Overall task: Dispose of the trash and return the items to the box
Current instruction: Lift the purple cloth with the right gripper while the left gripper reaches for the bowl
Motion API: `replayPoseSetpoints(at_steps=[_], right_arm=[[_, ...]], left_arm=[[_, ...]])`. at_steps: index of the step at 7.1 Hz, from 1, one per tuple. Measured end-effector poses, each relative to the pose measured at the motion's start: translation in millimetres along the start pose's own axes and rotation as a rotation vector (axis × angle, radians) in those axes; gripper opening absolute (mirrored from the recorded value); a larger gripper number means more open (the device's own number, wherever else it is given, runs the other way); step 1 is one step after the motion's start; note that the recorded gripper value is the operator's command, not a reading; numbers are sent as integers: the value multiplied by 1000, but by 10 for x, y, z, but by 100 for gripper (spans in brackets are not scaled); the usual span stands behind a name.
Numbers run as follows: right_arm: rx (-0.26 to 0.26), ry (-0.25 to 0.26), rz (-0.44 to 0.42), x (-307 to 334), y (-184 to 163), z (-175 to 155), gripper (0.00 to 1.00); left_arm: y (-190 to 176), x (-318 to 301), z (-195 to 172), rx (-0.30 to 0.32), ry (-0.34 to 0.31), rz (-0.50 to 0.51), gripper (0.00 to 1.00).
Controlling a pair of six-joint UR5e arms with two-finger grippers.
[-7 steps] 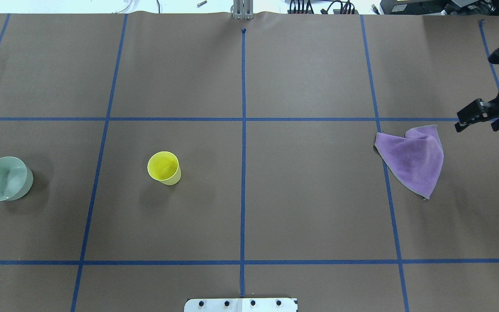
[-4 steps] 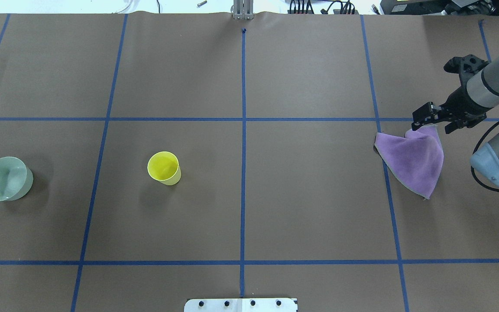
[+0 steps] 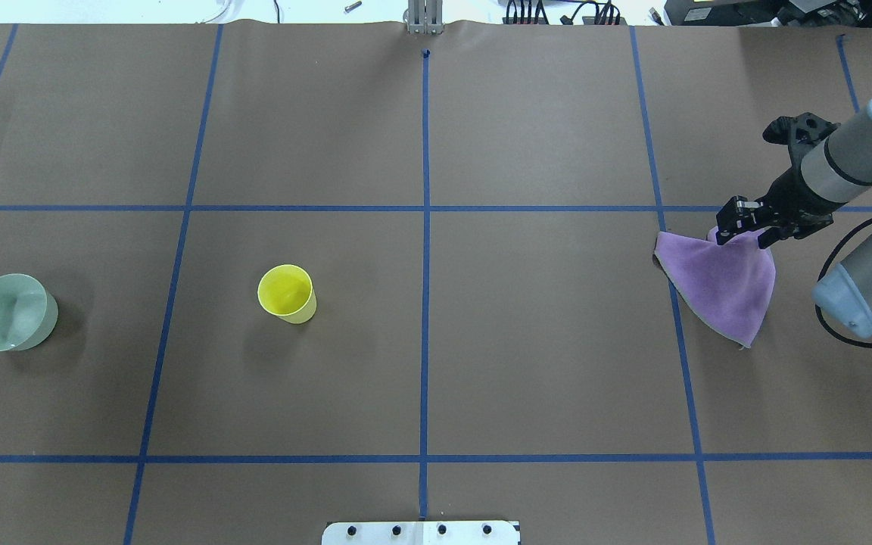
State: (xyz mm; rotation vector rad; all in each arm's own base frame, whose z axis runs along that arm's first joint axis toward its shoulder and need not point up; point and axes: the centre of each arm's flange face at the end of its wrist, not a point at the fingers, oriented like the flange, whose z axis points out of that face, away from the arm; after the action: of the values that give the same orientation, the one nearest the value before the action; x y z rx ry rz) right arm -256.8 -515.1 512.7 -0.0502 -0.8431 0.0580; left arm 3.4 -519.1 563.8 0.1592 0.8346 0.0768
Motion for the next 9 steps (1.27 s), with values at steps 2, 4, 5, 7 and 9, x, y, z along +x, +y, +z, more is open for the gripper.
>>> replayPoseSetpoints(at_steps=[2, 4, 5, 7, 9], right_arm=[[-15, -5, 8, 80, 66, -5, 0], [-9, -52, 29, 227, 86, -297, 0], [5, -75, 42, 303, 58, -477, 0], [23, -120, 82, 385, 24, -963, 0], [40, -91, 62, 509, 81, -1610, 0]], left_arm=[[-71, 159, 12, 0, 8, -49, 98], [-139, 607, 267, -19, 32, -99, 98], [-107, 832, 471, -28, 34, -107, 98], [226, 783, 853, -48, 13, -93, 98], [558, 589, 1229, -82, 13, -50, 98]])
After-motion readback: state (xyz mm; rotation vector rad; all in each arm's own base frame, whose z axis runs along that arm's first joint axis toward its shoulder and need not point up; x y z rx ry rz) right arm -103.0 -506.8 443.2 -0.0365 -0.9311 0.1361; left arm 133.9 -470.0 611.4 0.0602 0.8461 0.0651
